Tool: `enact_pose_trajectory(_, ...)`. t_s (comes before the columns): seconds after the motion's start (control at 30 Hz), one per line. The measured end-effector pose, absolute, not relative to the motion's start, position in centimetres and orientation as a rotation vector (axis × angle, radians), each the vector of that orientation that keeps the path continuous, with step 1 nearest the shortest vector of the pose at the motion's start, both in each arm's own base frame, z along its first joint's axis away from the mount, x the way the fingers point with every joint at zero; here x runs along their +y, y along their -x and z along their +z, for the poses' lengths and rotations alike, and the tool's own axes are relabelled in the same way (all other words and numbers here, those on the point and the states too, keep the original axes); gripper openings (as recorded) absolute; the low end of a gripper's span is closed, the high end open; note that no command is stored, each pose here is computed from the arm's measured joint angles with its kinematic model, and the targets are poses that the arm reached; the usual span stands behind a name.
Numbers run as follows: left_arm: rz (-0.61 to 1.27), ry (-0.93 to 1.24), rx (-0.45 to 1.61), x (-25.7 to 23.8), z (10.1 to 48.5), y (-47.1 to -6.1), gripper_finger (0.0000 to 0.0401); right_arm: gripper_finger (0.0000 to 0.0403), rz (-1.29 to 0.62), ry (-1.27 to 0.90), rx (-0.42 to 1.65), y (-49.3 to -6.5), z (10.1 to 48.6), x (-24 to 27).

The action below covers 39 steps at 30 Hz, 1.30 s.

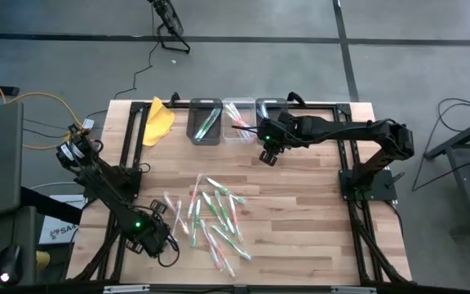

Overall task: Pick & Place Toothbrushes
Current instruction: Put the green toothbrush into the left black bin

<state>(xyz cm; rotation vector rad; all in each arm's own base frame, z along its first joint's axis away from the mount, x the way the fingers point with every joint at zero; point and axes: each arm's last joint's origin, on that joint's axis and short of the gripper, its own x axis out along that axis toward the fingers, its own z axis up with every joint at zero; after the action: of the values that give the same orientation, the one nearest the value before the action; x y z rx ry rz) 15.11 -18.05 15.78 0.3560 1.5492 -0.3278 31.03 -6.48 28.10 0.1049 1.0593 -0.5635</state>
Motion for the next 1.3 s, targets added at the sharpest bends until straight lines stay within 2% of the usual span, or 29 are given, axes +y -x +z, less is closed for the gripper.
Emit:
enact_pose_trajectory(0.2,-0.229,-0.356,1.590,-17.1,18.8,-16.9,0.0007,0.0125,-0.563,-0.105,1.060,-31.0,28.1,-6.5)
enact_pose_trajectory(0.3,-0.237,-0.346,1.563,-16.8,20.1,-17.9,0.0007,0.0125,-0.563,-0.105,1.059,-31.0,28.1,-6.5)
enact_pose_trajectory(0.47,-0.209,-0.514,1.471,-15.5,21.5,-19.7,0.0007,0.0125,-0.561,-0.102,1.061,-31.0,28.1,-6.5)
enact_pose_trajectory(0.57,-0.091,-0.539,1.427,-13.7,22.2,-21.4,0.0007,0.0125,-0.561,-0.101,1.061,-31.0,28.1,-6.5)
enact_pose_trajectory(0.7,0.176,-0.439,1.417,-9.5,23.1,-23.6,0.0006,0.0125,-0.552,-0.107,1.065,-31.0,28.1,-6.4)
enact_pose_trajectory(0.93,0.490,-0.170,1.453,-0.3,23.7,-25.9,0.0006,0.0125,-0.553,-0.107,1.066,-31.0,28.1,-6.4)
enact_pose_trajectory(1.13,0.636,-0.015,1.468,6.7,24.1,-25.5,0.0006,0.0125,-0.558,-0.112,1.067,-31.0,28.1,-6.4)
enact_pose_trajectory(1.3,0.640,0.094,1.374,10.6,26.5,-25.7,0.0007,0.0125,-0.558,-0.112,1.067,-31.0,28.1,-6.4)
